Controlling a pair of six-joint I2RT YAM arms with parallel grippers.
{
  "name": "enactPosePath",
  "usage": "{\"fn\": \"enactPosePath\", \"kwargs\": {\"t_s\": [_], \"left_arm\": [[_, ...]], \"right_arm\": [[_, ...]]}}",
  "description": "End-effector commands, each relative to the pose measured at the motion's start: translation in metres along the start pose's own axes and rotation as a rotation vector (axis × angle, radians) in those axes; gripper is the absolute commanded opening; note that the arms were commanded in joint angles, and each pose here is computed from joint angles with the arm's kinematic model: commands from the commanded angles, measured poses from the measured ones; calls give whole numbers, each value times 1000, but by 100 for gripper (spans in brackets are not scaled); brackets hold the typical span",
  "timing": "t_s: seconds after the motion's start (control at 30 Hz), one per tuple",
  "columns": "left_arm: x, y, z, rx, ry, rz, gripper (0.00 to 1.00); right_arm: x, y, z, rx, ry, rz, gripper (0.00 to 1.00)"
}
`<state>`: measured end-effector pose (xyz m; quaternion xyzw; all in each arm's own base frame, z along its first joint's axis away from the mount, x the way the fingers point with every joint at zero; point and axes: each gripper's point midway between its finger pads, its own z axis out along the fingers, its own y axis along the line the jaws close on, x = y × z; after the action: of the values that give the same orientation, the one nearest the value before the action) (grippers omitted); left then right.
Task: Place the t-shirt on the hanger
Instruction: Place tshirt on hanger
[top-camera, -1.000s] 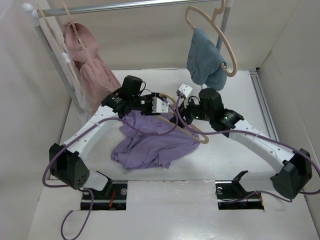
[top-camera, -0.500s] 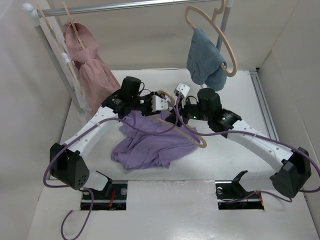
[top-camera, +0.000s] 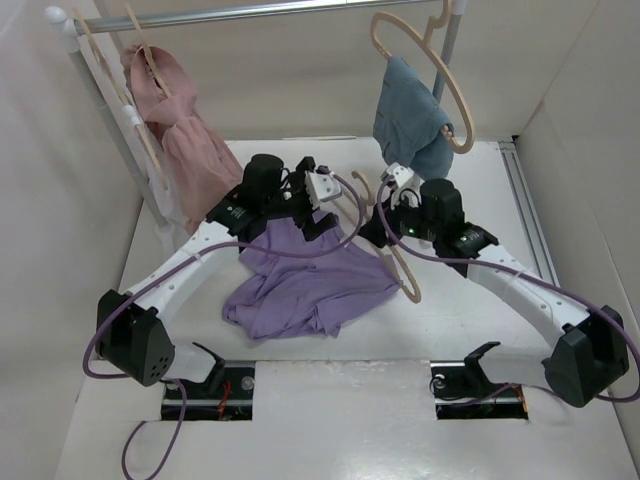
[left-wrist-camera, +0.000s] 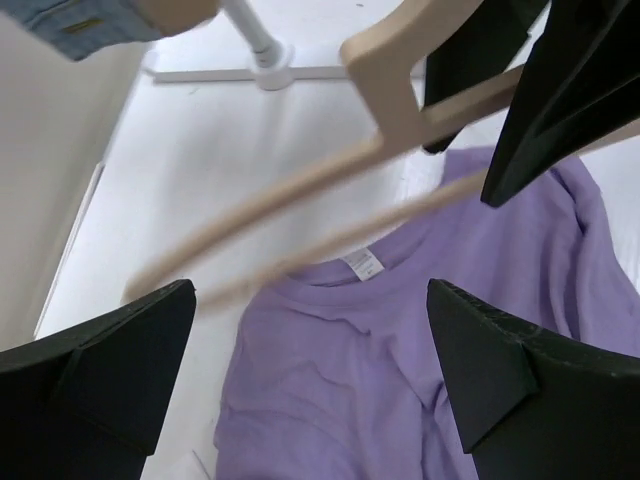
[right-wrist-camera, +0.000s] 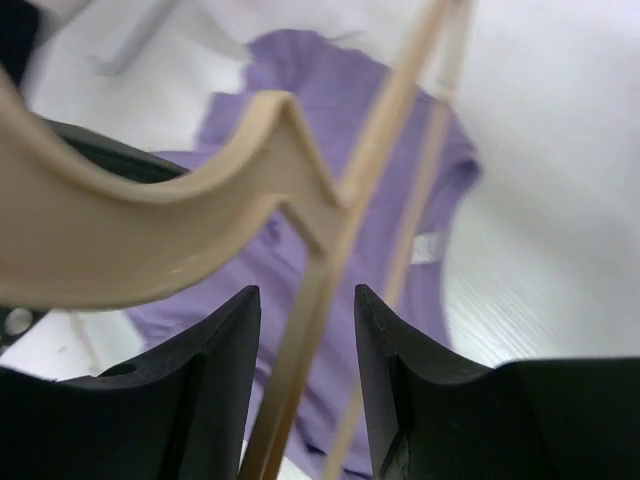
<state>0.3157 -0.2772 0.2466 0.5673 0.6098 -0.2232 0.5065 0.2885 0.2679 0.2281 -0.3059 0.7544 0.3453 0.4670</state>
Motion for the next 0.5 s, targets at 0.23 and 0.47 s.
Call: {"fn": "enactPosePath", "kwargs": {"t_s": [0.23,0.47], "left_arm": [[-27,50,-13,-297,-84,-214,100],[57,12,42,-249,180,-320,90]], "right_arm": [[15,-62,-29,273,96,38,0],[15,-51,-44,263,108,43,0]]}}
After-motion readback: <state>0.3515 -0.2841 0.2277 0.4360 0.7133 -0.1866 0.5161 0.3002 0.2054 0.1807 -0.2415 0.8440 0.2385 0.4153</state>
